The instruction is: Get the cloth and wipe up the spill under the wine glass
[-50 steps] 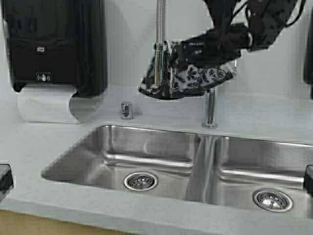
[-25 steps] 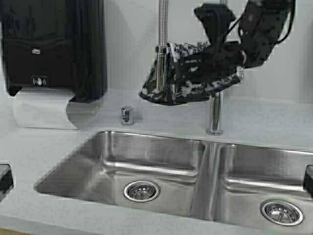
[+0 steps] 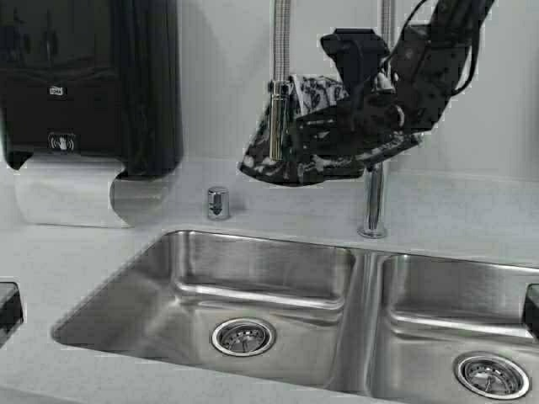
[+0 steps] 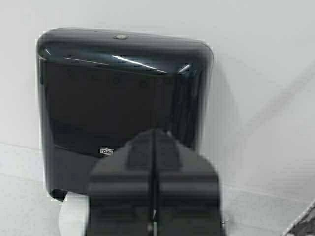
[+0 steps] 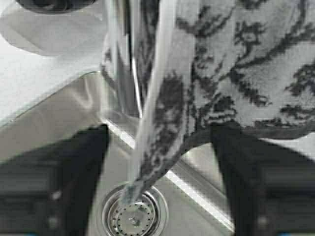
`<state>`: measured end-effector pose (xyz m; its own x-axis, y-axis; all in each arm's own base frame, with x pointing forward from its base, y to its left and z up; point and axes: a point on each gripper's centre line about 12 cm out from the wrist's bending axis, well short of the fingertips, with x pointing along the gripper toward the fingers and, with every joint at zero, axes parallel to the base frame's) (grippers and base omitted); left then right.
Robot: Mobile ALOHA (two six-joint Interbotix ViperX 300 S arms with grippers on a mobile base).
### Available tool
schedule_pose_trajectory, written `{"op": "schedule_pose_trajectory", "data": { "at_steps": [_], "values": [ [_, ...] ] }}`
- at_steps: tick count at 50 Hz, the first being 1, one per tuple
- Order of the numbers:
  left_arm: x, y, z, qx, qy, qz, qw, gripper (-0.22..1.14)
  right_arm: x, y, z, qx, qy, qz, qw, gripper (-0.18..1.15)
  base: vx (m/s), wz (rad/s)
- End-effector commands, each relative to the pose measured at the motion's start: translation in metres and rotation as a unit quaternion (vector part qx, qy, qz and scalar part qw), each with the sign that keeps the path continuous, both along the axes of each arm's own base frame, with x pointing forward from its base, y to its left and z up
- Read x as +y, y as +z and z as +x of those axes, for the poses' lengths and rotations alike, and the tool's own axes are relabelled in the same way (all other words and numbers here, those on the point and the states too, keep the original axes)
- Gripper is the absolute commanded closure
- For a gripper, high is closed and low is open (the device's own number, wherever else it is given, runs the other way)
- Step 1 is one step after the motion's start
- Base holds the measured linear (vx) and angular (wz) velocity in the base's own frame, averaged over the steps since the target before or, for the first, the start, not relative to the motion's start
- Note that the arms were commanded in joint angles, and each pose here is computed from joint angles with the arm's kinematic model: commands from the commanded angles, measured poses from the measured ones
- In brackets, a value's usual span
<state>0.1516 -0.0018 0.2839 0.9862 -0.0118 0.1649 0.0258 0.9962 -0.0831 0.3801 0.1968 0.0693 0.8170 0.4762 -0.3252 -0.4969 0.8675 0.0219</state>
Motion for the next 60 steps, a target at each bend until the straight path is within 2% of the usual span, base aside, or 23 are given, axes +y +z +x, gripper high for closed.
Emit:
{"op": "schedule_pose_trajectory", "data": {
  "at_steps": [1,9,16,23,28,40,60],
  "values": [
    [0.0,0.003,0.001,-0.004,0.001,0.001,1.0,0.89,0.003,0.013,0.006,-0.02,0.0,0.01,1.0,0.27,0.02,0.0],
    [0.0,0.003,0.001,-0.004,0.001,0.0,1.0,0.89,0.003,0.013,0.006,-0.019,-0.004,0.011,1.0,0.7,0.01,0.0],
    [0.0,0.003,0.001,-0.004,0.001,0.0,1.0,0.89,0.003,0.017,0.007,-0.024,-0.006,0.014,1.0,0.91,0.0,0.0],
    [0.0,0.002,0.001,-0.002,0.001,0.0,1.0,0.89,0.002,0.04,0.005,-0.05,-0.005,0.025,0.998,0.91,0.0,0.0],
    [0.0,0.002,0.001,-0.002,0.001,0.0,1.0,0.89,-0.002,0.074,-0.004,-0.091,-0.001,0.035,0.995,0.91,0.0,0.0],
    [0.0,0.001,0.001,-0.001,0.001,-0.002,1.0,0.89,-0.018,0.205,-0.035,-0.226,-0.001,0.072,0.972,0.91,0.0,0.0],
    [0.0,0.0,0.001,0.001,0.0,-0.003,1.0,0.89,-0.025,0.388,-0.08,-0.306,0.008,0.098,0.947,0.91,-0.02,-0.01]
  ]
}}
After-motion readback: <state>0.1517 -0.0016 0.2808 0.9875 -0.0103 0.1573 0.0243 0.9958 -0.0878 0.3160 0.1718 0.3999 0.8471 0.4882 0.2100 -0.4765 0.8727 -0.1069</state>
